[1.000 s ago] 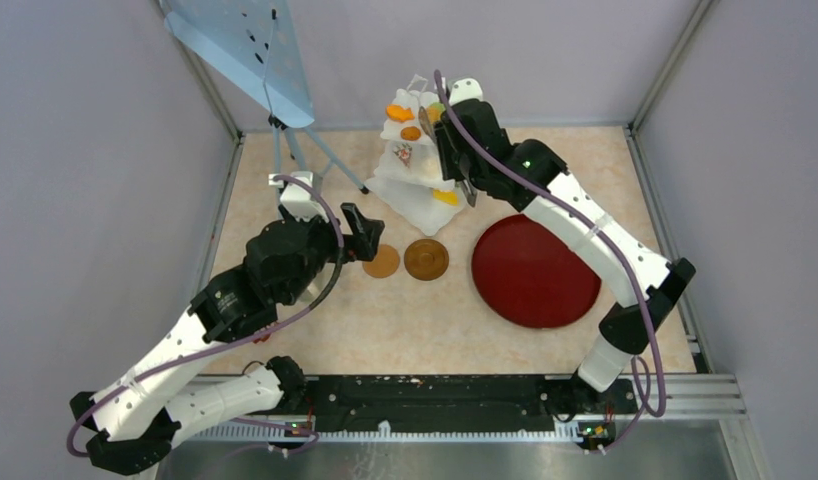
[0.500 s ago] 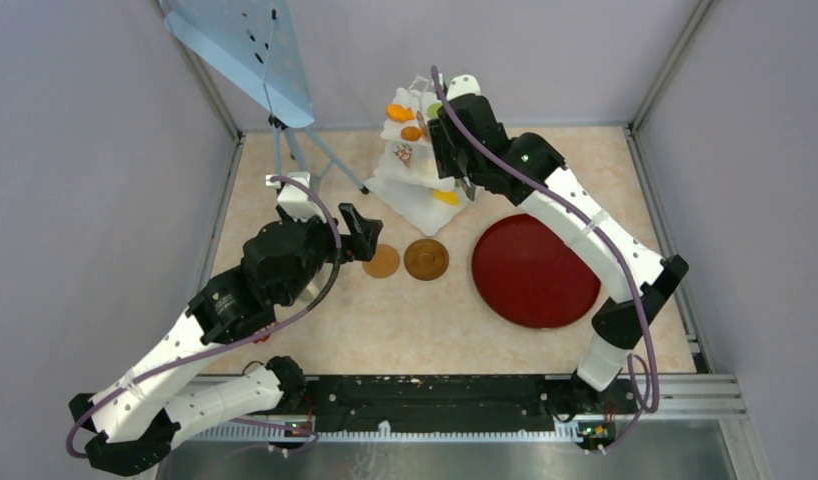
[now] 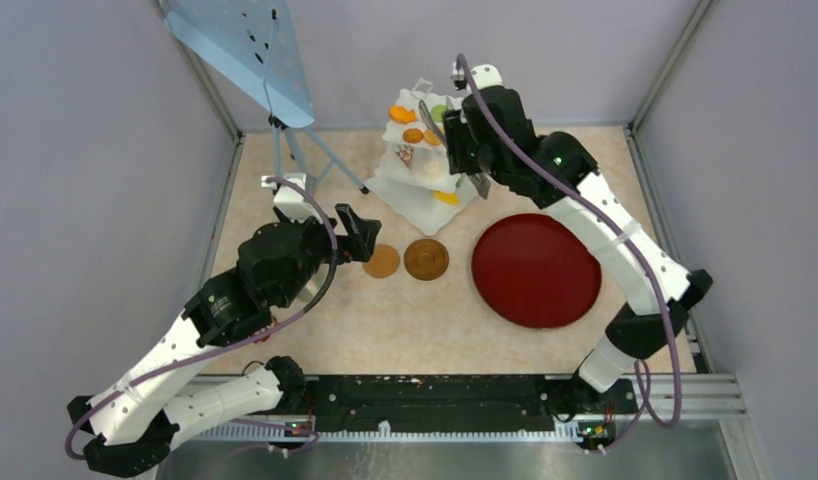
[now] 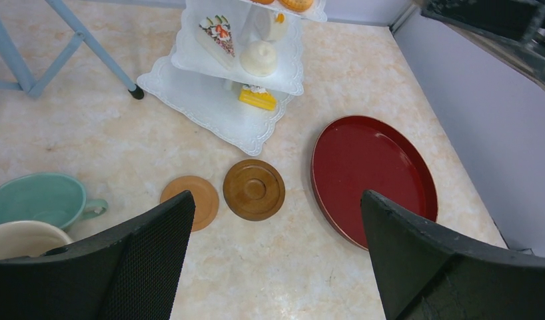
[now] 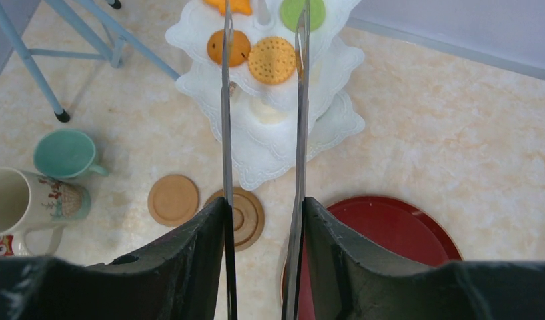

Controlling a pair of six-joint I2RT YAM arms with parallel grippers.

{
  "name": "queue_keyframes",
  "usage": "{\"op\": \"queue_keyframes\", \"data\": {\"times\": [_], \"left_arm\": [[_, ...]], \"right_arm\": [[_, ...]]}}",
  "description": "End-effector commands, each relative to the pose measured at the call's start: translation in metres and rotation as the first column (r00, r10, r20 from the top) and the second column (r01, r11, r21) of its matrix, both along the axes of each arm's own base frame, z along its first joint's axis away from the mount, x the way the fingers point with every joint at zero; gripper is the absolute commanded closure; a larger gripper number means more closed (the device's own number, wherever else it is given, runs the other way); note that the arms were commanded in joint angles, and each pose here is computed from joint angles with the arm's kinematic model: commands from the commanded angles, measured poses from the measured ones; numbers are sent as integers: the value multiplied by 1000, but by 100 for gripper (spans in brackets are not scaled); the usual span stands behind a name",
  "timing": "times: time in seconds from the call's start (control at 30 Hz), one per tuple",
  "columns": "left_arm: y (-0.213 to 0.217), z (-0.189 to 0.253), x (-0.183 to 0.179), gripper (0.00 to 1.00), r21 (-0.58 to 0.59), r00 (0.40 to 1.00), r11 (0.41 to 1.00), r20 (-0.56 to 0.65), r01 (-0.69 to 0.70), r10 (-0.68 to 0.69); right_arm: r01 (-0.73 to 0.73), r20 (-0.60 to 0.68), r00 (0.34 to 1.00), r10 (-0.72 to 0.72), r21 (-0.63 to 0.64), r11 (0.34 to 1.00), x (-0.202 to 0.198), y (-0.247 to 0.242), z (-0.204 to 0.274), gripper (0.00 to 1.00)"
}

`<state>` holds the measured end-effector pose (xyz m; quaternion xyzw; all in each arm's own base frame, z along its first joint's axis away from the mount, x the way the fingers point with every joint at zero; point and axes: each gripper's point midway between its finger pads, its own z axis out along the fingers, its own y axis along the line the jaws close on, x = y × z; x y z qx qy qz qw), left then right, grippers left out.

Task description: Serve the afternoon tea

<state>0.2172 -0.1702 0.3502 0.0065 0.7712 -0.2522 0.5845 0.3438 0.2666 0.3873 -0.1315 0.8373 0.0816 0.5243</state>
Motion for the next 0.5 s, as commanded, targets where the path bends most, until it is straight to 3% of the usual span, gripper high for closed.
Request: {"op": "queue_keyframes", "data": {"times": [0.0,0.1,0.47], "left_arm": [[-3,21,-2,1,-44,999,999,34,26,-25],[-7,21,-5,1,-45,998,998,27,53,-52],[-29,0,-24,1,-62,979,981,-84,183,-188]], "right_arm": [[-19,67,998,10,131,991,-48,-42,44,55],[21,32,999,-27,164,986,-81,-77,33,55],[258,-267,939,-215,136,956,-151,-144,-148,55]]}}
